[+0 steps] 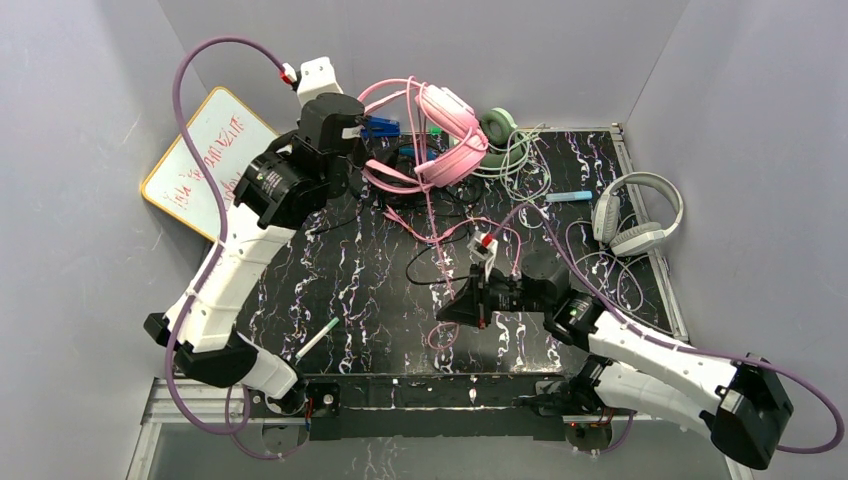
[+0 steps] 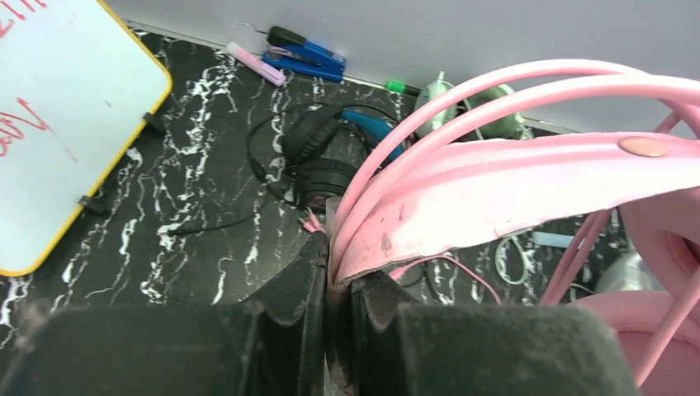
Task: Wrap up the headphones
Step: Wrap the headphones cable around the headphones.
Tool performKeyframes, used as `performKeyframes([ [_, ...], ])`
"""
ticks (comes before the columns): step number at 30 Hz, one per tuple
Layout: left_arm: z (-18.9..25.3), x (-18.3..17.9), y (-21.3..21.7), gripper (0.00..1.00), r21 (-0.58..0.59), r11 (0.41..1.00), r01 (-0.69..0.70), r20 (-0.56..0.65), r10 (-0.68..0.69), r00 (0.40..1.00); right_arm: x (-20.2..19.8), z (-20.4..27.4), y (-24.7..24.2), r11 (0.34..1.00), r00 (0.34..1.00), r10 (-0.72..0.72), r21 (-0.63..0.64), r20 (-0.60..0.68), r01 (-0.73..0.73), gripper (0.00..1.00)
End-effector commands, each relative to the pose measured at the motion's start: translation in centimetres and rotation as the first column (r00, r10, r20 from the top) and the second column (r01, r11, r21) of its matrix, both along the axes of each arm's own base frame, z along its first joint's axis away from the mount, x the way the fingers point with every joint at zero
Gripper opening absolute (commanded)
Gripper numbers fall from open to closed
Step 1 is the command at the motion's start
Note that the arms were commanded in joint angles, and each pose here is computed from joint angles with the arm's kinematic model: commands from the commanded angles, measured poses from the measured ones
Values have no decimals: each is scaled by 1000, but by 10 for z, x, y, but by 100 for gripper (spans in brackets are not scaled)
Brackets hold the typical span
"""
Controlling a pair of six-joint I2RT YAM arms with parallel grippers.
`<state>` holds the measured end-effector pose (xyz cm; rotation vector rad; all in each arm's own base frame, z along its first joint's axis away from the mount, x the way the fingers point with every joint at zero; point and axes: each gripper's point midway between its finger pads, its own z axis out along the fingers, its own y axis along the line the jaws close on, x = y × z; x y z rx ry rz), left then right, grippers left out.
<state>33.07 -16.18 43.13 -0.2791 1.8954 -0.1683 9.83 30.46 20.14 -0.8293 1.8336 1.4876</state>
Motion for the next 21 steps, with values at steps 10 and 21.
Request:
performKeyframes([
  [10,-58,33,10,0,71,979,-193,23,192,981,3,110,45,990,989,141,5,-49,-141,1],
  [21,-156,24,22,0,407,912,-53,-135,118,984,63,148,43,973,988,-150,-176,24,152,1],
])
